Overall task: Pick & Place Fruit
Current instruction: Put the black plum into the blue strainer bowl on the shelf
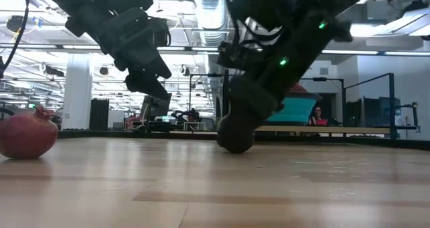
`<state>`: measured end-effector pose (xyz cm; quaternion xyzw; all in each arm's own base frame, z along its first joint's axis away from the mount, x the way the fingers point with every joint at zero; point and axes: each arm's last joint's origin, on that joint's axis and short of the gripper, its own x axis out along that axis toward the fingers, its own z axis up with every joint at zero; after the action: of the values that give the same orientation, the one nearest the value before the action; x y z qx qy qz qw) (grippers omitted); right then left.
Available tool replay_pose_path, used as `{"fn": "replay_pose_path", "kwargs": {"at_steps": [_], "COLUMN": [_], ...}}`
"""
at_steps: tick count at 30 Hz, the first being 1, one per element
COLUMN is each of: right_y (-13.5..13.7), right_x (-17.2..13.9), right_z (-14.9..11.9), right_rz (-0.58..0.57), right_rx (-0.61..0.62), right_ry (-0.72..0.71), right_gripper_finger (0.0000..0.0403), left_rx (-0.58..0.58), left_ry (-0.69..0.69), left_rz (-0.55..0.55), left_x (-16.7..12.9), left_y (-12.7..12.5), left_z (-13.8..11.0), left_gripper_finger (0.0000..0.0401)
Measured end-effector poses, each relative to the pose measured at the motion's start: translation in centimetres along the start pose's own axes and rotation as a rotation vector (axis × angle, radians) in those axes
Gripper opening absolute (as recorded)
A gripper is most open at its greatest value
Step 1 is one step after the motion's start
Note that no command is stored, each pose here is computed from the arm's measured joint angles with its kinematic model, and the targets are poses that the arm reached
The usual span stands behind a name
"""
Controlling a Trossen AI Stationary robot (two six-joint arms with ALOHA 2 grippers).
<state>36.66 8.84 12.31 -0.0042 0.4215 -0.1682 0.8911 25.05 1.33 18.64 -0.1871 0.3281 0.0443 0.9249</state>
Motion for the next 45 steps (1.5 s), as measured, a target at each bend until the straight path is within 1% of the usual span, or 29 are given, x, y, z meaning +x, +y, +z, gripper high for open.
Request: {"fn": "replay_pose_path", "kwargs": {"at_steps": [2,6,8,11,13,15,17,20,23,26,29,31,34,37,41,45], "right_y": [0.2,-0.2,-0.8,-2.2,-3.9,-6.1,-9.1,-14.0,-18.6,-22.5,-25.5,-27.1,-28.5,-29.3,-29.5,-29.5], "right_x": [-1.2,-5.4,-7.7,-11.4,-13.7,-15.8,-17.4,-18.7,-19.1,-18.5,-17.3,-16.2,-14.6,-13.1,-11.9,-11.3], "right_z": [0.2,0.8,1.0,1.6,2.1,2.7,3.2,3.4,3.7,3.7,3.3,3.0,2.8,2.7,2.4,2.3], "right_rz": [0.01,0.021,0.024,0.017,-0.031,-0.1,-0.165,-0.278,-0.375,-0.425,-0.479,-0.523,-0.561,-0.561,-0.568,-0.57], "right_rx": [0.023,0.062,0.079,0.112,0.131,0.169,0.231,0.33,0.457,0.569,0.656,0.676,0.706,0.715,0.71,0.706], "right_ry": [-0.001,0.02,0.032,0.004,-0.043,-0.098,-0.127,-0.125,-0.135,-0.112,-0.061,-0.015,0.021,0.059,0.1,0.119], "right_gripper_finger": [0.0274,0.0262,0.0259,0.0258,0.0257,0.0257,0.0257,0.0256,0.0256,0.0256,0.0256,0.0256,0.0256,0.0256,0.0255,0.0261], "left_rx": [0.0,0.002,0.005,0.006,0.008,0.015,0.026,0.029,0.031,0.031,0.032,0.032,0.032,0.032,0.033,0.033], "left_ry": [-0.001,-0.005,-0.012,-0.015,-0.021,-0.028,-0.035,-0.039,-0.049,-0.055,-0.057,-0.061,-0.063,-0.065,-0.068,-0.069], "left_rz": [0.0,-0.002,-0.004,-0.005,-0.008,-0.01,-0.012,-0.014,-0.017,-0.019,-0.02,-0.021,-0.022,-0.023,-0.024,-0.025], "left_x": [0.0,0.0,0.0,0.0,0.0,0.0,0.0,0.0,0.0,0.0,0.0,0.0,0.0,0.0,0.0,0.0], "left_y": [0.0,0.0,0.0,-0.1,-0.1,-0.1,-0.1,-0.1,-0.2,-0.2,-0.2,-0.2,-0.2,-0.2,-0.3,-0.3], "left_z": [0.0,0.1,0.1,0.2,0.2,0.3,0.3,0.4,0.5,0.5,0.6,0.6,0.6,0.6,0.7,0.7], "left_gripper_finger": [0.035,0.035,0.035,0.035,0.035,0.035,0.035,0.035,0.035,0.035,0.035,0.035,0.035,0.035,0.035,0.035]}}
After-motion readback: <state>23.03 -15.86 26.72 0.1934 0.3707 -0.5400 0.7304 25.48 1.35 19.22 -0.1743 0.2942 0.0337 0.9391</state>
